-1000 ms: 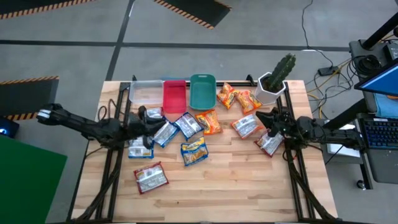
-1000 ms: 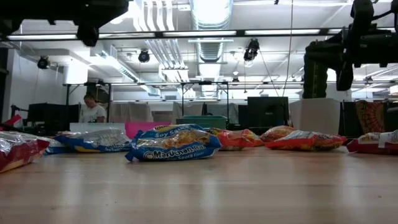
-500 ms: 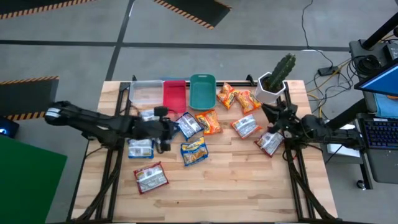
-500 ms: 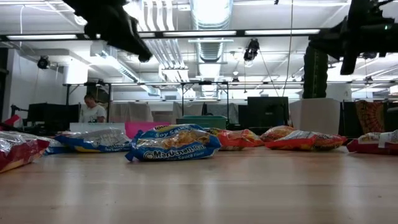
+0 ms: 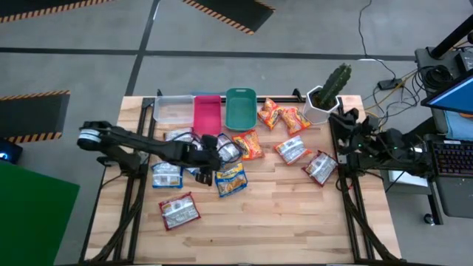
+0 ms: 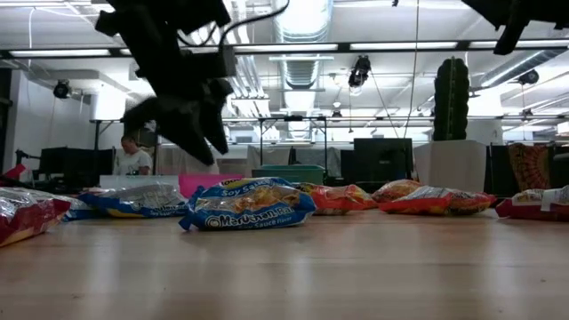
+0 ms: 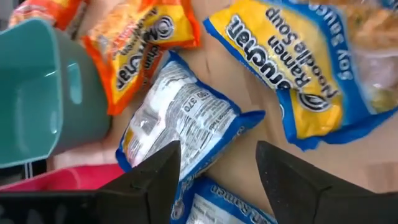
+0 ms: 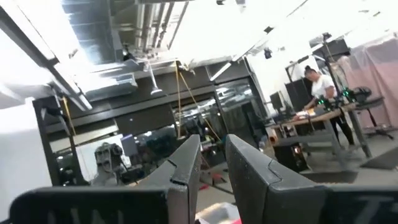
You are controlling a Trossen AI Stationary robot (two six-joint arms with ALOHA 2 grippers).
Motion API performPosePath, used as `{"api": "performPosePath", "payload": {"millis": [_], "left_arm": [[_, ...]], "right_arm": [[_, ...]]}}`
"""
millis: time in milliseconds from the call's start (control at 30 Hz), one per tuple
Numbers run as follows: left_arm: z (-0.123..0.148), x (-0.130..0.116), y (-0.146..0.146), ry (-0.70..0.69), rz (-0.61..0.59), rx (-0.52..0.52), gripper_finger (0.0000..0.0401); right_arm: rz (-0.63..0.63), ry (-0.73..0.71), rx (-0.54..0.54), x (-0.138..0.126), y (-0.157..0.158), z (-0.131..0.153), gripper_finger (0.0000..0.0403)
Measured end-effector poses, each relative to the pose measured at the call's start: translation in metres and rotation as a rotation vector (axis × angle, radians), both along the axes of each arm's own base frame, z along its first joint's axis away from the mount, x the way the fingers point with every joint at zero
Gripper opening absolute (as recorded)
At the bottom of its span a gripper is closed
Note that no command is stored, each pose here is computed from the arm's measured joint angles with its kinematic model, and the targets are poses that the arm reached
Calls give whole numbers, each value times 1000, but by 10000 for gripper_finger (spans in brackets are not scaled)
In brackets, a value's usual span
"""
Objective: Sort Maruchan noodles
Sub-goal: Put the blue noodle pack into the transparent bin
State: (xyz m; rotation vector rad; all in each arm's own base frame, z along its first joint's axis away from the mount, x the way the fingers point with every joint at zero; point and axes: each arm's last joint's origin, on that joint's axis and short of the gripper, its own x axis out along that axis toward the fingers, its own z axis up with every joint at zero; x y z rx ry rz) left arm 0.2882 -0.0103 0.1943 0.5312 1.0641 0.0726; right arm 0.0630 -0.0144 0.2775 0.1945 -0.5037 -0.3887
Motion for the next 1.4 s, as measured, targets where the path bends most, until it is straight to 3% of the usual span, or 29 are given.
{"api": "performPosePath", "payload": {"millis": [333,700,867,1100,1300,1400], "left_arm": [[-38,16,15,115,-17,50,194],[-55,24,28,116,29,49,189],[-63,26,28,119,58,34,144],[-61,25,28,106,87,19,20],[-42,22,27,43,80,-1,12],[-25,20,28,-25,53,-65,6]], "right_arm": [[-12,-23,-84,-9,1,17,68],[-43,-15,-136,-12,2,22,68],[-38,-9,-129,-11,2,20,68],[-19,1,-98,-9,1,17,68],[-3,19,-68,-8,1,14,68],[-1,18,-64,-7,1,14,68]]}}
